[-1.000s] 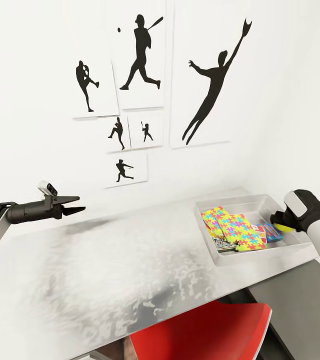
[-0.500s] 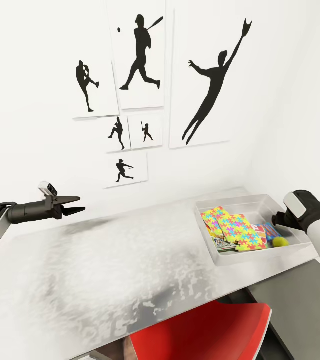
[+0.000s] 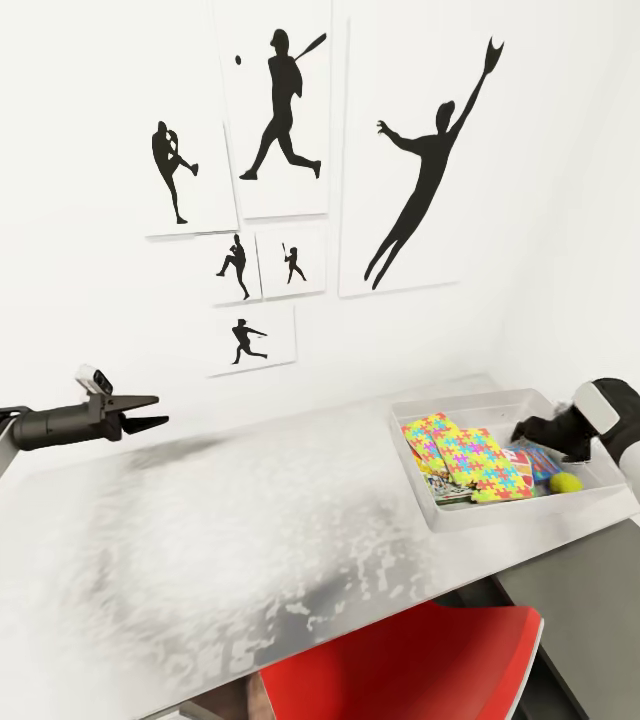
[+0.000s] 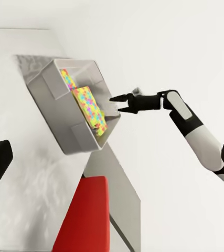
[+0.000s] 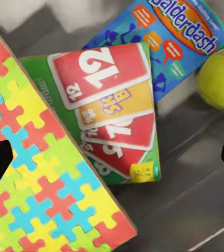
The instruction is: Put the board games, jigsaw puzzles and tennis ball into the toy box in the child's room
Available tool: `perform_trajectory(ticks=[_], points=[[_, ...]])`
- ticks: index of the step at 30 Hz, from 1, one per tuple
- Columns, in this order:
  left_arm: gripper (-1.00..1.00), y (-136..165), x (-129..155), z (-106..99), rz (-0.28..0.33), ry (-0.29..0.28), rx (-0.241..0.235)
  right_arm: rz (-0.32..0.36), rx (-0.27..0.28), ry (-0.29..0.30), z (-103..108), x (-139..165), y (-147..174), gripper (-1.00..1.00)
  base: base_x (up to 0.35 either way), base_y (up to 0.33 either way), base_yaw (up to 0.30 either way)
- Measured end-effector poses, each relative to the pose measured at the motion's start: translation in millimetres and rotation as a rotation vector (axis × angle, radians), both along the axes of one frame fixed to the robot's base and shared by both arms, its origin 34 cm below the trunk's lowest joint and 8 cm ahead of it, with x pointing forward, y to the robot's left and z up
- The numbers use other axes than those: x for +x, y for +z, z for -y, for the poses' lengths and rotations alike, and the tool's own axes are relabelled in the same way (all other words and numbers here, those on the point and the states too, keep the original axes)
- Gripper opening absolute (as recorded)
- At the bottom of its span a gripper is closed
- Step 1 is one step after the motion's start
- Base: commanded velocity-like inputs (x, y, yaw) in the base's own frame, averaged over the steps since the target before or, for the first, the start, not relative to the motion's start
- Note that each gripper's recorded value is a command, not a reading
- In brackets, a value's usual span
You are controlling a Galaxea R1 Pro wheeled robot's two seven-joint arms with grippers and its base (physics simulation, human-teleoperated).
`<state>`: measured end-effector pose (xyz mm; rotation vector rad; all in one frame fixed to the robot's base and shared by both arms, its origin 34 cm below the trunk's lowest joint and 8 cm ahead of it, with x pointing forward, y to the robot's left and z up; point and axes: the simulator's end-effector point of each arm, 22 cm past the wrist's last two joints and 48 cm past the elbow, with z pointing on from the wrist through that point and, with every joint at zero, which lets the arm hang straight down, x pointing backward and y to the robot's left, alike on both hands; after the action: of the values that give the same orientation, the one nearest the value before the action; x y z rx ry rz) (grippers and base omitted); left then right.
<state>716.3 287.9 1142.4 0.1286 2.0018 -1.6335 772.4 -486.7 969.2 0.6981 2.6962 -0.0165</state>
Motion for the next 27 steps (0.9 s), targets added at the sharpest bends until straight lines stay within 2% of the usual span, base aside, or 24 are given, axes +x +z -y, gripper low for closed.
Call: perform_trajectory(ticks=[3, 5, 7, 9, 12, 15, 20, 22, 23, 25, 27], points=[[1.00, -6.6, -2.6, -6.6, -0.009, 0.011, 0.007, 0.120, 0.223, 0.067, -33.0, 17.7, 15.8, 1.00, -0.044, 0.000, -0.002], [1.00, -18.2, -7.2, -10.0, -0.025, 0.019, 0.010, 0.200, 0.343, 0.102, -44.1, 24.7, 31.6, 1.00, -0.022, 0.000, -0.056], [1.00, -28.4, -12.3, -12.2, -0.037, 0.024, 0.011, 0.263, 0.436, 0.118, -45.8, 25.6, 45.4, 1.00, -0.009, 0.000, -0.128], [1.00, -34.2, -16.0, -14.3, -0.044, 0.028, 0.013, 0.306, 0.481, 0.110, -36.5, 20.3, 46.2, 1.00, -0.004, 0.000, -0.159], [1.00, -37.8, -19.8, -15.4, -0.051, 0.029, 0.013, 0.352, 0.489, 0.096, -19.6, 7.4, 32.9, 1.00, -0.001, 0.000, -0.173], [1.00, -41.2, -22.8, -16.2, -0.062, 0.032, 0.010, 0.370, 0.519, 0.102, -19.4, -4.1, 23.4, 1.00, 0.000, 0.000, -0.179], [1.00, -61.9, -32.9, -22.5, -0.117, 0.053, 0.008, 0.404, 0.652, 0.145, -41.4, -31.9, 7.9, 1.00, 0.000, 0.000, -0.174], [1.00, -74.3, -40.9, -24.1, -0.137, 0.057, 0.011, 0.472, 0.739, 0.202, -59.5, -44.1, 8.8, 1.00, 0.000, 0.000, -0.155], [1.00, -77.0, -43.4, -24.3, -0.141, 0.058, 0.012, 0.496, 0.763, 0.221, -64.6, -47.1, 11.2, 1.00, -0.009, 0.000, -0.144], [1.00, -91.3, -54.6, -25.2, -0.162, 0.058, 0.016, 0.579, 0.847, 0.298, -83.6, -62.3, 17.0, 1.00, -0.126, 0.000, -0.134], [1.00, -100.2, -63.0, -26.5, -0.176, 0.060, 0.018, 0.619, 0.898, 0.345, -95.1, -77.3, 17.6, 1.00, -0.226, 0.000, -0.127]])
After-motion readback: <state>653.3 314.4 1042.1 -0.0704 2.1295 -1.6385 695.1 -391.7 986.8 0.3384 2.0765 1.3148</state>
